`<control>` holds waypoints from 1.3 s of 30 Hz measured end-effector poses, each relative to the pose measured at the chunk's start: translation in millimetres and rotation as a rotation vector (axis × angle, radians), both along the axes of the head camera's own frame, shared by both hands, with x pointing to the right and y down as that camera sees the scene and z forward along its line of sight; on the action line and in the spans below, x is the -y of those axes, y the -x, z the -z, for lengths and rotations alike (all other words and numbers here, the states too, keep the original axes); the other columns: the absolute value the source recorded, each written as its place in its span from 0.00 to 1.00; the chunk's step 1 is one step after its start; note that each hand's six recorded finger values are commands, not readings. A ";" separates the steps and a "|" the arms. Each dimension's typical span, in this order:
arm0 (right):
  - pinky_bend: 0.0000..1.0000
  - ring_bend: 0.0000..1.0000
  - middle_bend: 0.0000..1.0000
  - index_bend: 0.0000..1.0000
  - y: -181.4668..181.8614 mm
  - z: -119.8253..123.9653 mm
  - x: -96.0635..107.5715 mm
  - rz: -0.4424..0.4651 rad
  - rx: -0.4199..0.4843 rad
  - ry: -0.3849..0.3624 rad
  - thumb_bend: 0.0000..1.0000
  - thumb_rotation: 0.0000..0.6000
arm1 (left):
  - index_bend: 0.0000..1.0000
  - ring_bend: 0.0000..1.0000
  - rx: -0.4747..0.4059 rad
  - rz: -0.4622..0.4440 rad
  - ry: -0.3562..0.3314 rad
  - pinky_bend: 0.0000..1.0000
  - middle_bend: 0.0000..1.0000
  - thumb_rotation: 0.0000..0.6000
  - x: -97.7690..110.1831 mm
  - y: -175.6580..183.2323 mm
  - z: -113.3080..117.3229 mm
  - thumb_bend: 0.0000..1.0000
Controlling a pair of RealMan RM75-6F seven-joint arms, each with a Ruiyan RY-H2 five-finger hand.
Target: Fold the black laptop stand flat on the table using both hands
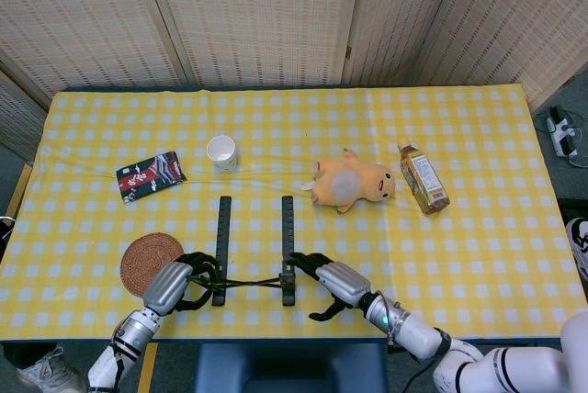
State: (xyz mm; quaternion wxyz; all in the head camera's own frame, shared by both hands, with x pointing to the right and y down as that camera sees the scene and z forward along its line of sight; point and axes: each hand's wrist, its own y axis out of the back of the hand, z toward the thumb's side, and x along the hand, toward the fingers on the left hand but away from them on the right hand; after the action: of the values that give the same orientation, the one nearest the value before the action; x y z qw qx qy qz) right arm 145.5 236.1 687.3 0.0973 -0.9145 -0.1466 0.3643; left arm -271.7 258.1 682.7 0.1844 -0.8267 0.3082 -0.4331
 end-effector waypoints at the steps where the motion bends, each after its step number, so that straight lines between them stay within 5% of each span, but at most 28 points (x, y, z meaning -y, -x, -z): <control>1: 0.00 0.06 0.02 0.00 -0.7 -0.2 -0.8 0.006 -0.004 -0.001 0.26 1.00 | 0.53 0.24 0.000 0.000 0.001 0.27 0.33 1.00 -0.1 0.0 -0.1 0.45; 8: 0.00 0.06 0.02 0.00 -5.4 -0.1 -6.2 0.034 -0.027 0.005 0.26 1.00 | 0.53 0.24 -0.001 0.005 0.012 0.27 0.33 1.00 1.1 -0.3 -1.3 0.45; 39: 0.00 0.07 0.03 0.00 -14.8 17.7 -30.0 0.003 0.037 0.249 0.26 1.00 | 0.52 0.24 0.004 0.011 0.026 0.26 0.33 1.00 0.7 3.2 -4.6 0.45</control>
State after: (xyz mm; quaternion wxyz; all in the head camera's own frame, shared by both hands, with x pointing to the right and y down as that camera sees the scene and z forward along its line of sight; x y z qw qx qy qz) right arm 160.3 266.0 669.6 -0.0192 -0.9263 -0.1004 0.3626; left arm -274.9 257.5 687.3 0.1716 -0.8264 0.3069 -0.4398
